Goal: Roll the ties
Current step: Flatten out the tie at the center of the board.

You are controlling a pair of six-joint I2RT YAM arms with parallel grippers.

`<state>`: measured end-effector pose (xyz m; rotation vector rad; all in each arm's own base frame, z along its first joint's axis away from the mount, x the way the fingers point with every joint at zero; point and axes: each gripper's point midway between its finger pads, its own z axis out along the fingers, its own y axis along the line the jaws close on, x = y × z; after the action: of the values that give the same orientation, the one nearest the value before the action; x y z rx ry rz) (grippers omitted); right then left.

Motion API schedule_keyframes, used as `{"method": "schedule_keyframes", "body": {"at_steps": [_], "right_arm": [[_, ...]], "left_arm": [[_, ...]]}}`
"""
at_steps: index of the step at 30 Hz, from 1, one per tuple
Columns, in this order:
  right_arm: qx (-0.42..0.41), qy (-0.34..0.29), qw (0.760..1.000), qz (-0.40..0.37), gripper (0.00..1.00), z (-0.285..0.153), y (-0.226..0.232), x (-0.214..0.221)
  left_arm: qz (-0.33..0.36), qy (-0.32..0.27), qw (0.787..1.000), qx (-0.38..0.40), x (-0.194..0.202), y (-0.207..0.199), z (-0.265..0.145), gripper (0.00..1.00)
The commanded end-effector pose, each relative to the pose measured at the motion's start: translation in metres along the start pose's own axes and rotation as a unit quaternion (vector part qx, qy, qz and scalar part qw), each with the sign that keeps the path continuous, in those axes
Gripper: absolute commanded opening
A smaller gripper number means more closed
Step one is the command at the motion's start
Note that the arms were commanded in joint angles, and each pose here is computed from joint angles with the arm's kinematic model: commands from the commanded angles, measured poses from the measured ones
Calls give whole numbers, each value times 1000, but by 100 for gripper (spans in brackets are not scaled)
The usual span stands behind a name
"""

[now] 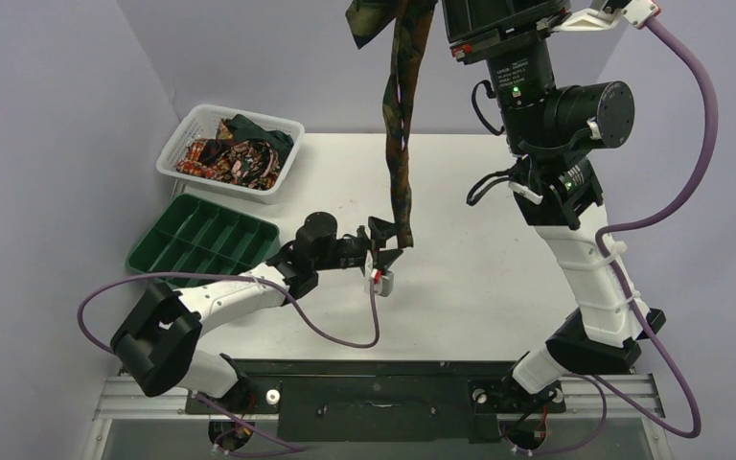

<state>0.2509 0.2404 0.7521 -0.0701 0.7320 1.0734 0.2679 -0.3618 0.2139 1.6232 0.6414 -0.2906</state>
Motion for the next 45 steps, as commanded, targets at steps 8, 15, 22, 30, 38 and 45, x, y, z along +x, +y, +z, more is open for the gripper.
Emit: {"method": "schedule_keyframes", "body": {"at_steps": [8,15,22,30,38,45], "right_arm": [[110,-56,992,9,0,-11,-54,-40],[150,-54,987,-20,0,-21,-77,-36],[371,-63,914,-150,0,-95,-201,-43],[543,-70,795,-262,0,-185,-275,-63],[650,34,694,-307,0,-305,-329,-14],[717,97,626,-291,0,-403,-374,22]], "left_arm": [[-69,-45,986,-145,-51,46,-5,6],[-153,-14,950,-270,-47,100,-23,0],[-481,113,698,-518,28,184,-116,0],[-618,273,470,-568,102,118,-182,0],[-582,413,440,-544,136,48,-212,0],[-575,435,504,-476,151,18,-197,0]]}}
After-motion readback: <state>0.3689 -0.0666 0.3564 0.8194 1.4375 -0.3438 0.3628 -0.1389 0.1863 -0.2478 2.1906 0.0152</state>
